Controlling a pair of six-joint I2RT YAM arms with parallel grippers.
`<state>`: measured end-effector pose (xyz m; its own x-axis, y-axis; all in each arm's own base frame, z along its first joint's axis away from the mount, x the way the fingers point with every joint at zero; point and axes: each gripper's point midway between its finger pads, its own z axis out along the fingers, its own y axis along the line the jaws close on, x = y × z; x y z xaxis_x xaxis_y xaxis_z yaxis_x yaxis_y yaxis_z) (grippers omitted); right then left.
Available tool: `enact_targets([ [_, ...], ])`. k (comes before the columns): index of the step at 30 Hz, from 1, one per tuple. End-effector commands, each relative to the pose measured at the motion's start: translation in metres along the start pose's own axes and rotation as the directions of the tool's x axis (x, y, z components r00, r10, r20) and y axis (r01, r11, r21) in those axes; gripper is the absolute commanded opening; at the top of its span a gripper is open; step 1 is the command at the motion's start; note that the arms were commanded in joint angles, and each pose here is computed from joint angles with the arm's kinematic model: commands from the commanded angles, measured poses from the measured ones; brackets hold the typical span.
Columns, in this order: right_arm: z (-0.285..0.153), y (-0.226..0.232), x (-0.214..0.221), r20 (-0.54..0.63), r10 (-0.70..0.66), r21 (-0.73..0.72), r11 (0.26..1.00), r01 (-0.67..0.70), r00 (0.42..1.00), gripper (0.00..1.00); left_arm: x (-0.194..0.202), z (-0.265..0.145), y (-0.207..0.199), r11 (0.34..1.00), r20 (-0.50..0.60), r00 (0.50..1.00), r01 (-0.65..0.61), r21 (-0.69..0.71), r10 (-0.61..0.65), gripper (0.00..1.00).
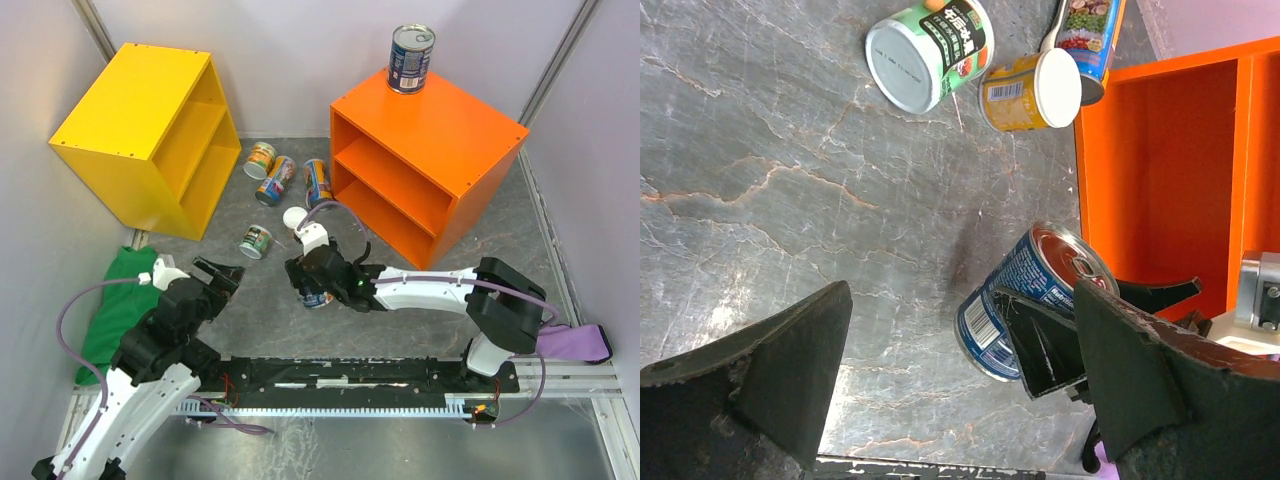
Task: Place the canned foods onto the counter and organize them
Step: Adjust the canned food at the center of the board.
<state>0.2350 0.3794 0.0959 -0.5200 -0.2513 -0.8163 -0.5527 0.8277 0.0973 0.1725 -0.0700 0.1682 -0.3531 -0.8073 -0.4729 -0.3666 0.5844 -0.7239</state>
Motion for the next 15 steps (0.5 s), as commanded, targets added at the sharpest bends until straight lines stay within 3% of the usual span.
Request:
enact_targets([
  [1,-0.025,0.015,-0.09,0.321,0.106,-0.08,0.993,-0.084,0.941,0.61,-0.005,-0.006,-0.015,0.998,-0.007,0.999,-0.045,0.036,0.045,0.97],
  [15,-0.044,0.013,-0.072,0.437,0.031,-0.025,0.999,-0.022,0.899,0.67,0.012,0.005,-0.006,0.997,-0.07,0.995,-0.075,0.0,0.075,0.97],
])
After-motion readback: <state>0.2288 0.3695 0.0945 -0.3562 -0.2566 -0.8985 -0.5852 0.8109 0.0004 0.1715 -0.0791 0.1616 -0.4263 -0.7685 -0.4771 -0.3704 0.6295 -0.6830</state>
